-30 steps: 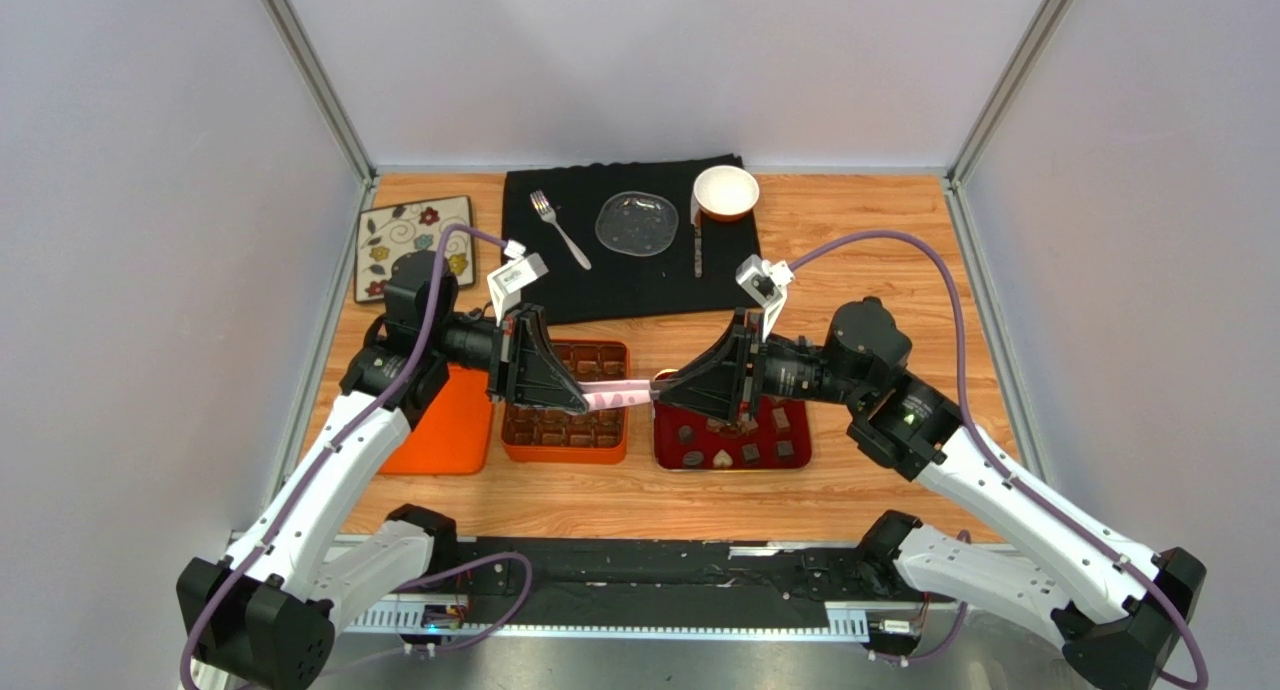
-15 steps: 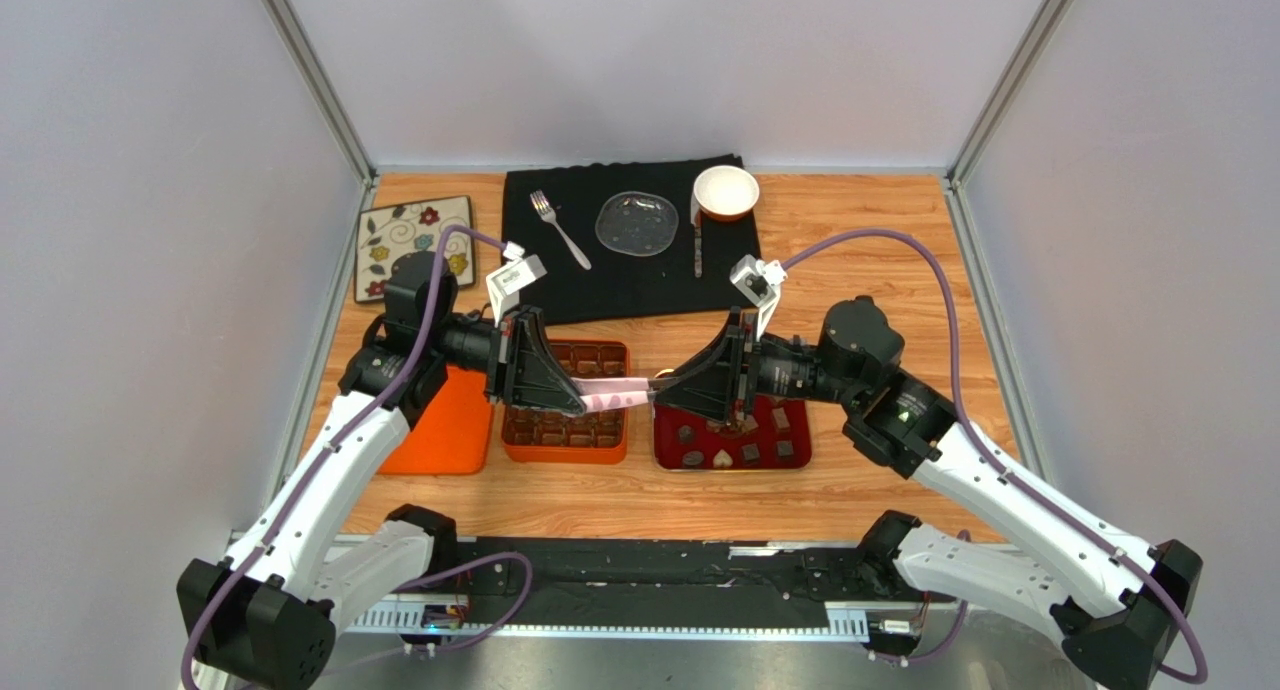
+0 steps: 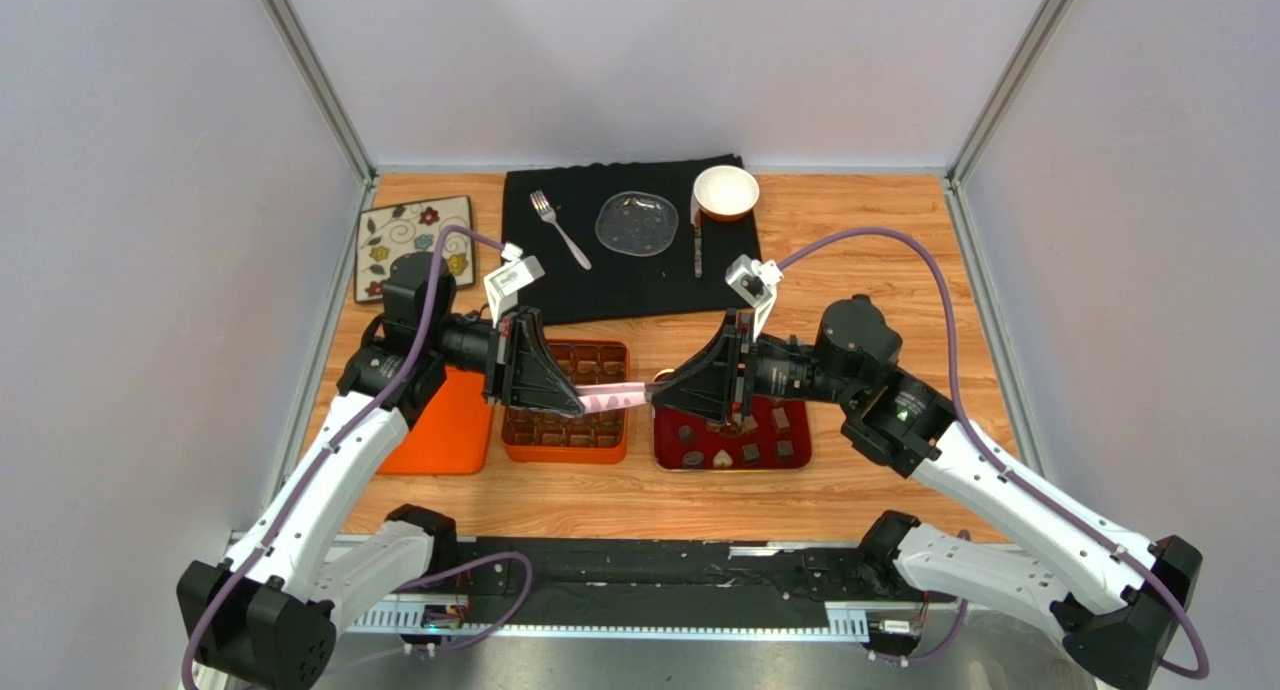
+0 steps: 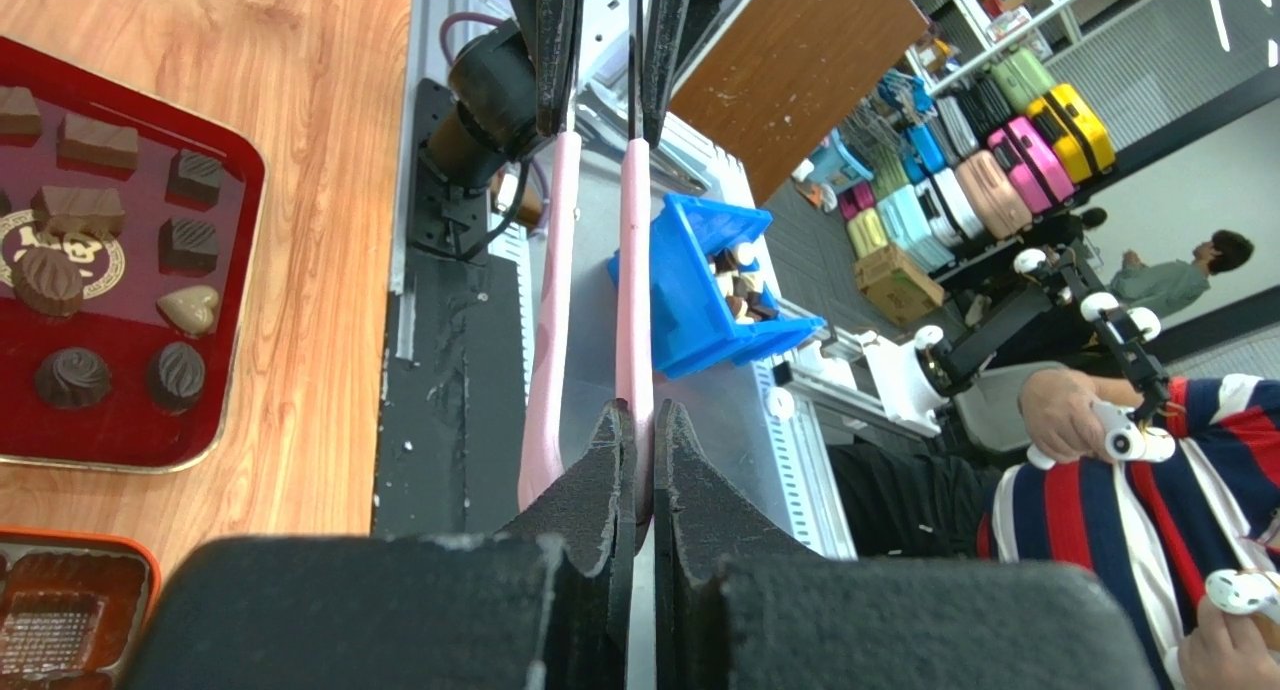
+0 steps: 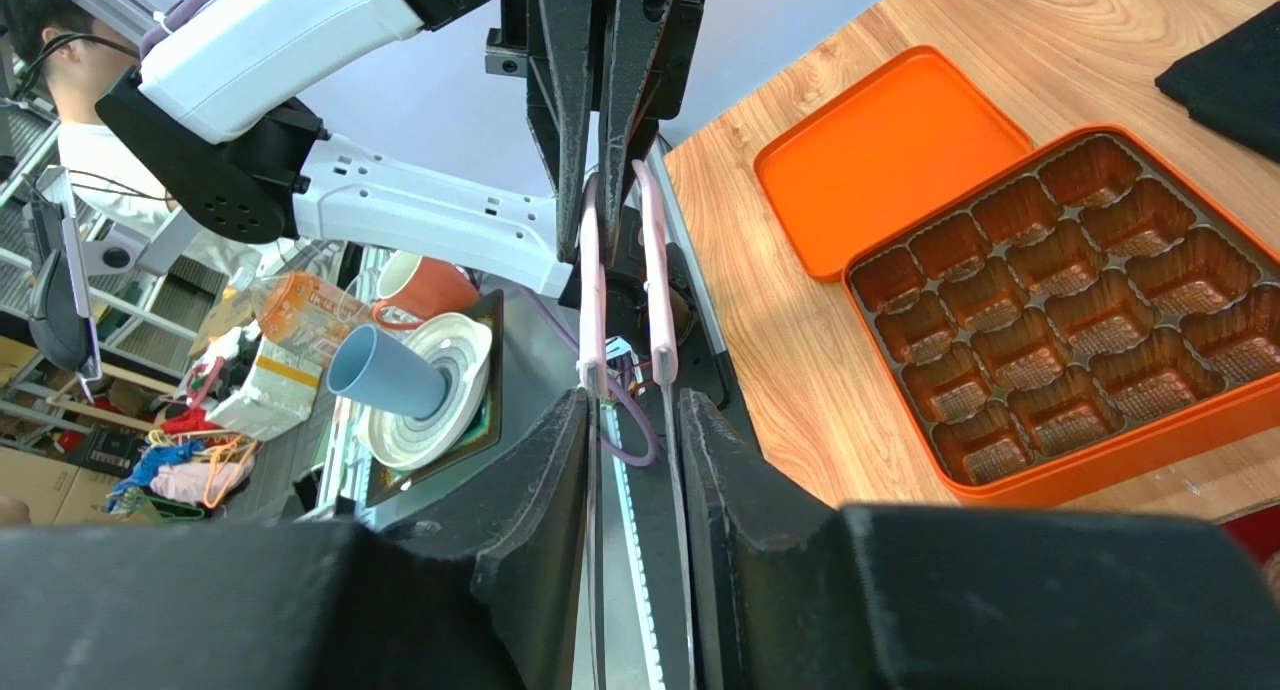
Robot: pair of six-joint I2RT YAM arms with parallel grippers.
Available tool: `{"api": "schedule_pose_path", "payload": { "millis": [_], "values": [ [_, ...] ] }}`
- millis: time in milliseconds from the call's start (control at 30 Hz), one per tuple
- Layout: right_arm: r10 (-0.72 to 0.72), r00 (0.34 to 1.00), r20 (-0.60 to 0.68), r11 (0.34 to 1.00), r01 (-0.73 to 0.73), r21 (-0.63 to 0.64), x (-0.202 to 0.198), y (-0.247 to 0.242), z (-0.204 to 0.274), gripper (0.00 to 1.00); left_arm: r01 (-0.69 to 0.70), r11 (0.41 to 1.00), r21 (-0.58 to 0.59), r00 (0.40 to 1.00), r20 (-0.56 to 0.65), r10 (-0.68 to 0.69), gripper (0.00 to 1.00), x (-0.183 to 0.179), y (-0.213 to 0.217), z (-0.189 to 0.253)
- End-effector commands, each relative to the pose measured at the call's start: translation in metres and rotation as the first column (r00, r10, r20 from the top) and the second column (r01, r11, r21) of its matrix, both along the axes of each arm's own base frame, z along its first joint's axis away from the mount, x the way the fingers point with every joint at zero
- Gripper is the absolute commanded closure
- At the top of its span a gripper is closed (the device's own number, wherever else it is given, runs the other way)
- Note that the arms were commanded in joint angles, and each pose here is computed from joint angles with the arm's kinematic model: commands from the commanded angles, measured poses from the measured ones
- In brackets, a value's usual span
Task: Pack the chocolate
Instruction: Adjust the clamp.
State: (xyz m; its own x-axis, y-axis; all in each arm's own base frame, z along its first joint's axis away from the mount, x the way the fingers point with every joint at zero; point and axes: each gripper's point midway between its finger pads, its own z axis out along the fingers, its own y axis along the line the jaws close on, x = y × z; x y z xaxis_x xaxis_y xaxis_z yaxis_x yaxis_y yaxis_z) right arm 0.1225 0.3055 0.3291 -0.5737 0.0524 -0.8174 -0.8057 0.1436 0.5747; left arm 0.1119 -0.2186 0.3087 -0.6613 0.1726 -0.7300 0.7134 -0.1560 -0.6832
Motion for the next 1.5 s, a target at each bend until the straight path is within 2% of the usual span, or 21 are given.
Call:
{"api": "schedule_pose_path", "payload": {
  "millis": [0, 100, 133, 233, 533, 633, 733, 833, 867, 1067, 1267, 1467],
  "values": [
    [0.021, 0.999, 0.049, 0.997, -0.024, 0.069, -0.007, 0.002, 0.031, 0.79, -0.073, 0.997, -0.002, 0.994, 0.078, 0.073, 0.96, 0.016, -0.004, 0.008],
    [0.017, 0.999, 0.051, 0.997, -0.02, 0.068, -0.007, 0.001, 0.031, 0.8, -0.073, 0.997, 0.0, 0.994, 0.075, 0.073, 0.84, 0.017, -0.003, 0.008],
    [0.015, 0.998, 0.053, 0.998, -0.018, 0.065, -0.007, 0.0, 0.031, 0.8, -0.075, 0.997, 0.001, 0.994, 0.076, 0.074, 0.57, 0.017, -0.003, 0.008],
    [0.003, 0.999, 0.054, 0.999, -0.006, 0.048, -0.006, -0.002, 0.027, 0.8, -0.107, 0.994, 0.007, 0.991, 0.08, 0.106, 0.1, 0.021, -0.002, 0.014],
    [-0.068, 0.995, 0.077, 0.998, 0.067, 0.017, -0.004, -0.017, 0.024, 0.8, -0.225, 0.974, 0.01, 0.962, 0.164, 0.22, 0.07, 0.048, 0.011, 0.032],
    [-0.084, 0.993, 0.086, 0.996, 0.084, 0.008, -0.004, -0.021, 0.024, 0.81, -0.316, 0.945, 0.088, 0.939, 0.172, 0.298, 0.07, 0.06, 0.017, 0.024],
    [-0.1, 0.99, 0.096, 0.995, 0.1, 0.003, -0.004, -0.026, 0.026, 0.81, -0.417, 0.895, 0.161, 0.891, 0.265, 0.368, 0.06, 0.075, 0.026, 0.008],
    [-0.146, 0.984, 0.102, 0.988, 0.15, -0.035, 0.003, -0.031, 0.022, 0.81, -0.525, 0.819, 0.234, 0.835, 0.328, 0.442, 0.06, 0.089, 0.039, -0.012],
    [-0.188, 0.977, 0.103, 0.979, 0.194, -0.059, 0.011, -0.033, 0.017, 0.81, -0.556, 0.785, 0.274, 0.817, 0.352, 0.456, 0.06, 0.095, 0.045, -0.024],
    [-0.347, 0.935, 0.074, 0.901, 0.355, -0.249, 0.041, -0.048, -0.021, 0.86, -0.604, 0.698, 0.385, 0.796, 0.344, 0.498, 0.05, 0.108, 0.068, -0.061],
    [-0.454, 0.886, 0.097, 0.787, 0.45, -0.422, 0.065, -0.062, -0.059, 0.85, -0.638, 0.626, 0.448, 0.769, 0.322, 0.553, 0.07, 0.122, 0.095, -0.092],
    [-0.481, 0.865, 0.147, 0.709, 0.482, -0.515, 0.082, -0.067, -0.082, 0.82, -0.648, 0.59, 0.481, 0.756, 0.314, 0.574, 0.08, 0.12, 0.11, -0.116]
  ]
}}
